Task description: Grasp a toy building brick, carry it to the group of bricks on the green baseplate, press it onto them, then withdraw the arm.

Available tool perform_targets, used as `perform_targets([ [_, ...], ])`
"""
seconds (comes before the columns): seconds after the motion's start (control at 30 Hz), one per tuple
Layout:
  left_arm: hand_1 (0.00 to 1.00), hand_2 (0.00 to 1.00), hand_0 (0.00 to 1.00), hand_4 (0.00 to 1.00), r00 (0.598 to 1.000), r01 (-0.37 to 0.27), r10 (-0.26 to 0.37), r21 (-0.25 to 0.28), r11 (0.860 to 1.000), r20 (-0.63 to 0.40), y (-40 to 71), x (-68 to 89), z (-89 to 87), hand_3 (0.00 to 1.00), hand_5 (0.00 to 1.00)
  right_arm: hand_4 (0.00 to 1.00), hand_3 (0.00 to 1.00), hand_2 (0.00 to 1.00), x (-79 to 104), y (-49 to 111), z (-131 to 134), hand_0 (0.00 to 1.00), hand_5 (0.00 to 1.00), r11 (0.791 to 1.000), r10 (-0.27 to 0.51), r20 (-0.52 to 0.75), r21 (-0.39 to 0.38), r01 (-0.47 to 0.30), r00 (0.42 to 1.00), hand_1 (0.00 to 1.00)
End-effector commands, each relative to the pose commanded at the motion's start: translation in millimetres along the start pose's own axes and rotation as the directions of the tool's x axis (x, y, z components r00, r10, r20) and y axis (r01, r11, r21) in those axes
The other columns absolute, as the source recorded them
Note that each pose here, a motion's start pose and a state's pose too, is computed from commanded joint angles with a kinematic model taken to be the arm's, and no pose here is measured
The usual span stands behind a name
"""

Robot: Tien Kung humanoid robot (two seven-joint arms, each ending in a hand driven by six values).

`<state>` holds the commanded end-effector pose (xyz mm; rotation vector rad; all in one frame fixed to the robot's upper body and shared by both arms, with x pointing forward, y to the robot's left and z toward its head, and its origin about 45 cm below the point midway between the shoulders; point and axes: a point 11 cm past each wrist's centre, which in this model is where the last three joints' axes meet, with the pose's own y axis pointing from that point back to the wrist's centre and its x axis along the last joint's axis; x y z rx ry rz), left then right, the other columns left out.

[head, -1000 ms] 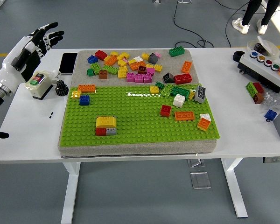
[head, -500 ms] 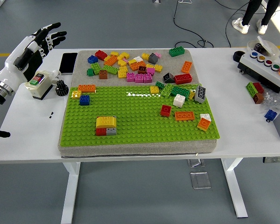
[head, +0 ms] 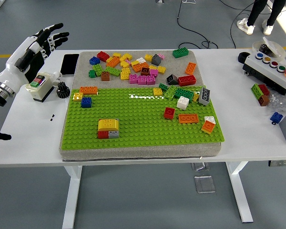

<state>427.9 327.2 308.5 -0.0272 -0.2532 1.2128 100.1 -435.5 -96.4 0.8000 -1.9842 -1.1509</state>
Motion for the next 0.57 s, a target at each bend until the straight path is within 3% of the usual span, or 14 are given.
perform_targets([
  [0.57,0.895,0.858,0.984,0.992,1.0,-0.005,0.005,0.008,1.0,0.0,-2.2,2.1,-1.7,0.916,0.891,0.915,0.607,0.681,-2.2,0.3,-1.3,0.725,0.485,1.0,0.003,-0.011,0.0,-0.003,1.0,0.637],
])
